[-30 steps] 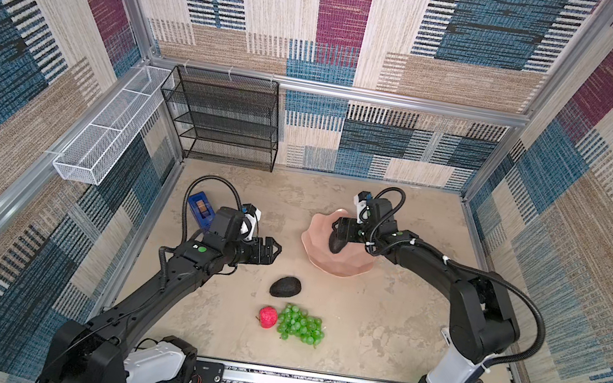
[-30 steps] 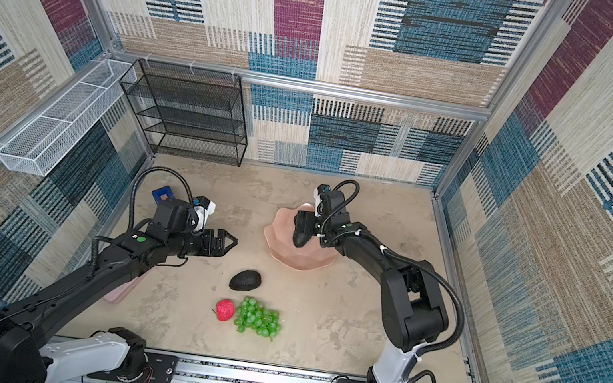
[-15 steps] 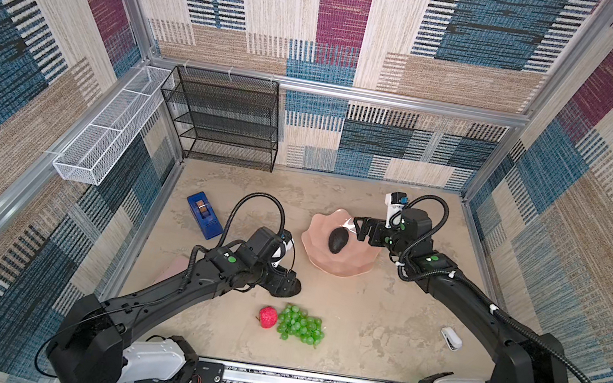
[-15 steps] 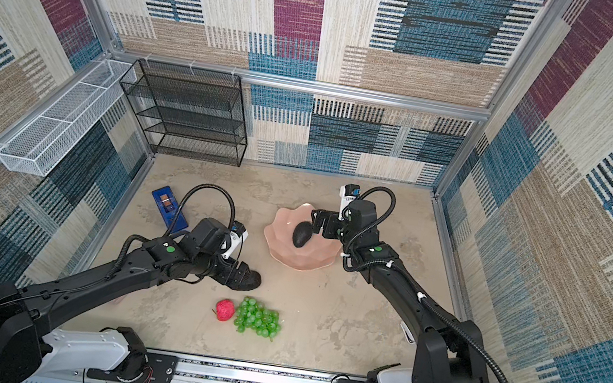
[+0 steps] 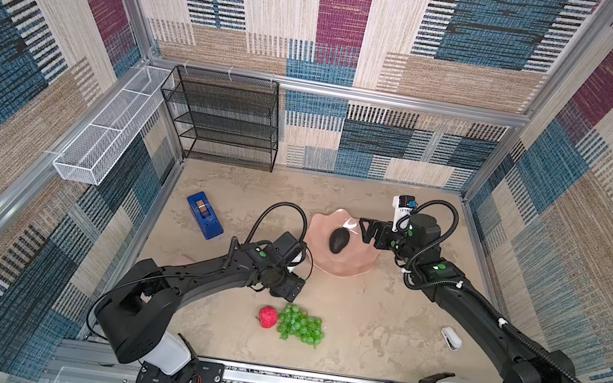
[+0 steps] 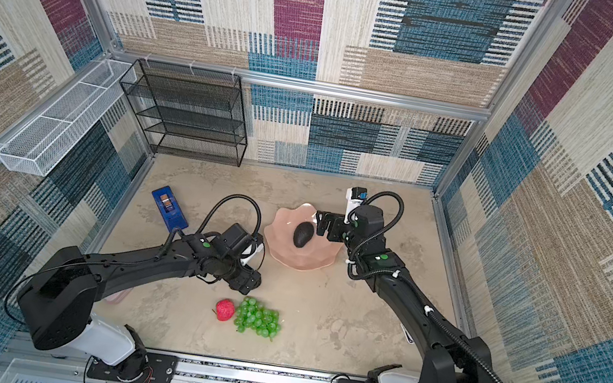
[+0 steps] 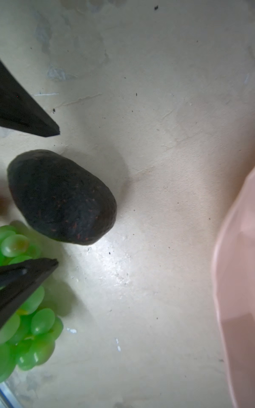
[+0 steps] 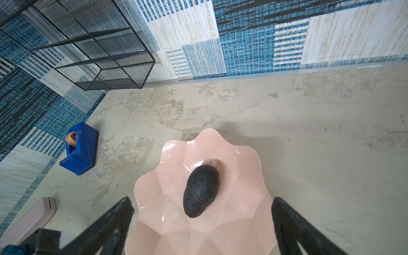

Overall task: Place and organize the fake fruits in the fruit bowl
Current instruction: 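Grasp the other avocado beside the grapes with the left gripper, then place the avocado in the bowl with the left gripper while the right gripper waits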

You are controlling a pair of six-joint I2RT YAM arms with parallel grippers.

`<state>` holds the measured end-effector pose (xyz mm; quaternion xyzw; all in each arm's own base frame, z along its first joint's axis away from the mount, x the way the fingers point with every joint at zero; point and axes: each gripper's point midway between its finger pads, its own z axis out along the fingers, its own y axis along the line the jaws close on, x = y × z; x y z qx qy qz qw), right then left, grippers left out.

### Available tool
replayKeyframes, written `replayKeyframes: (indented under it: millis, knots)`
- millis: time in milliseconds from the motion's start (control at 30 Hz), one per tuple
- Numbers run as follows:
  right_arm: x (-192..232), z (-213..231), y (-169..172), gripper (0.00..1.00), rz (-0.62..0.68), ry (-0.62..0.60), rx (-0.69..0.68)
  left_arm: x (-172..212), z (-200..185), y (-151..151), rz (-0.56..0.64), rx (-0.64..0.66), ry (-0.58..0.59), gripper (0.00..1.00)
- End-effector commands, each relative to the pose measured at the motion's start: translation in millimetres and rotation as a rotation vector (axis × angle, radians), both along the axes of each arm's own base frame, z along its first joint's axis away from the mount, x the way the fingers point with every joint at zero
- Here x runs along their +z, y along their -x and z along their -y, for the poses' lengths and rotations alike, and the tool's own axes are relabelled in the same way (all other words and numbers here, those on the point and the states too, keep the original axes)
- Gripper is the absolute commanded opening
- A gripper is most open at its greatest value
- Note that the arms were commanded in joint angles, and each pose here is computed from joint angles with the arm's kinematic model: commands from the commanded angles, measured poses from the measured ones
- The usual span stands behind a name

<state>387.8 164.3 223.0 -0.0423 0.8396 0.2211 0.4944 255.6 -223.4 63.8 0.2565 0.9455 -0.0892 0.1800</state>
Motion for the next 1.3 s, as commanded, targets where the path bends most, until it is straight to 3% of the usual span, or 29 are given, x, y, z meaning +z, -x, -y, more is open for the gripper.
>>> replayKeyframes:
  millis: [0, 300, 400, 533, 800, 1033, 1267]
  knots:
    - [10, 1, -3, 1.00, 0.044, -0.015, -0.010, -8, -3, -2, -0.008, 0.003, -0.037, 0.84]
    - [9, 4, -5, 1.00, 0.048, -0.014, -0.017, -9, -3, -3, -0.027, 0.013, -0.050, 0.46]
    - [9, 3, -5, 1.00, 0.049, -0.022, -0.014, 3, -1, -4, -0.005, 0.004, -0.029, 0.39]
    - [12, 5, -6, 1.00, 0.056, -0.040, -0.018, 30, 6, -5, 0.031, -0.020, 0.024, 0.37]
    - [17, 19, 2, 1.00, 0.066, -0.095, -0.046, 119, 48, -21, 0.158, -0.117, 0.241, 0.40]
    - [24, 39, 24, 1.00, 0.091, -0.139, -0.099, 132, 100, -61, 0.168, -0.165, 0.280, 0.39]
    - [18, 49, 41, 1.00, 0.081, -0.141, -0.126, 111, 148, -91, 0.112, -0.149, 0.279, 0.39]
